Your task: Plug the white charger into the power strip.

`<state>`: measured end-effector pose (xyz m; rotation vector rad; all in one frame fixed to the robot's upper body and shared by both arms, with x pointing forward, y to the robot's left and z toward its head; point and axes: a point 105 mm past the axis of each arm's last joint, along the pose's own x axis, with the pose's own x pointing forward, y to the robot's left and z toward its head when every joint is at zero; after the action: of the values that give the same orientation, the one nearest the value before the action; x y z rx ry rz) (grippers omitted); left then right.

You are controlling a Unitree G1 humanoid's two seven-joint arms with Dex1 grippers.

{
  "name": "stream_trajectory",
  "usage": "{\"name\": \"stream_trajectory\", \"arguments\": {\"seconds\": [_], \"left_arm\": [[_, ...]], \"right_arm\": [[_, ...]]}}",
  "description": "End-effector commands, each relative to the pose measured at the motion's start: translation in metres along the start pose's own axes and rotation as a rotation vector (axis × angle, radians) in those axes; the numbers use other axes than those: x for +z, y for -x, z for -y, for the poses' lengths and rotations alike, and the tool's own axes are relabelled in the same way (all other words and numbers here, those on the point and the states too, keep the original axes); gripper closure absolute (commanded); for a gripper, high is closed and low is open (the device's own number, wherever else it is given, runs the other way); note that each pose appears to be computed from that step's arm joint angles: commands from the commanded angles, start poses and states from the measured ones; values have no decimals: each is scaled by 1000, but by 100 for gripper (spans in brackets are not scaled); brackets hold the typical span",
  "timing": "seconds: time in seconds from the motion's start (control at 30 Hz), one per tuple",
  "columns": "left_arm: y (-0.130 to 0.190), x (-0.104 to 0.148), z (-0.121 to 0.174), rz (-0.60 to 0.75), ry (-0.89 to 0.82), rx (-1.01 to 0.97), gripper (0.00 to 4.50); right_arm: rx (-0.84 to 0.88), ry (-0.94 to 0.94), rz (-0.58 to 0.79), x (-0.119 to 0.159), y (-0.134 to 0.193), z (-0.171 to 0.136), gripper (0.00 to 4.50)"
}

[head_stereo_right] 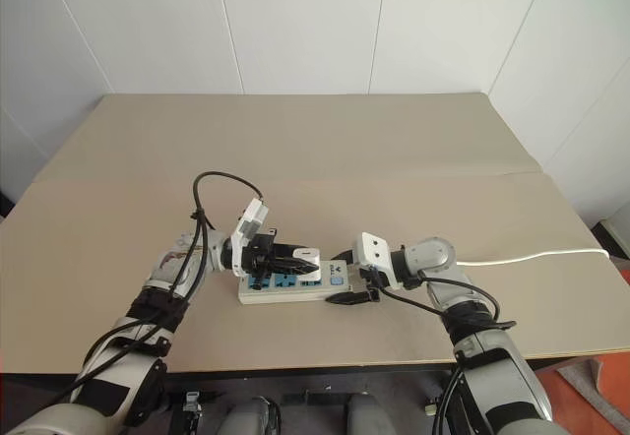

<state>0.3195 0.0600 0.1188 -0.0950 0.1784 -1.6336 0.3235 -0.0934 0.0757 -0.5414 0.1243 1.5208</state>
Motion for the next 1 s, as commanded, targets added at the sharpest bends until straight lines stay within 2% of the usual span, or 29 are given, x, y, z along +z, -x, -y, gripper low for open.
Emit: {"name": "stream_trajectory", "arguments": {"seconds": [0.03,0.27,0.57,0.83,1.0], "left_arm": [[-2,6,2,10,-25,-35,349],[2,-4,-3,-52,-61,-34,349],[3,-3,-3,-38,-188,-39,349],[4,-17,4,-65,-253,-9,349],[4,-36,9,-131,-248,15,349]], "right_arm": [[48,-78,-103,-27,-1,-15,108],[51,-74,-107,-27,0,-16,108],[58,-62,-102,-26,-1,-17,108],[65,-50,-94,-25,-3,-16,108],[66,-46,-95,-26,-4,-17,108]]}}
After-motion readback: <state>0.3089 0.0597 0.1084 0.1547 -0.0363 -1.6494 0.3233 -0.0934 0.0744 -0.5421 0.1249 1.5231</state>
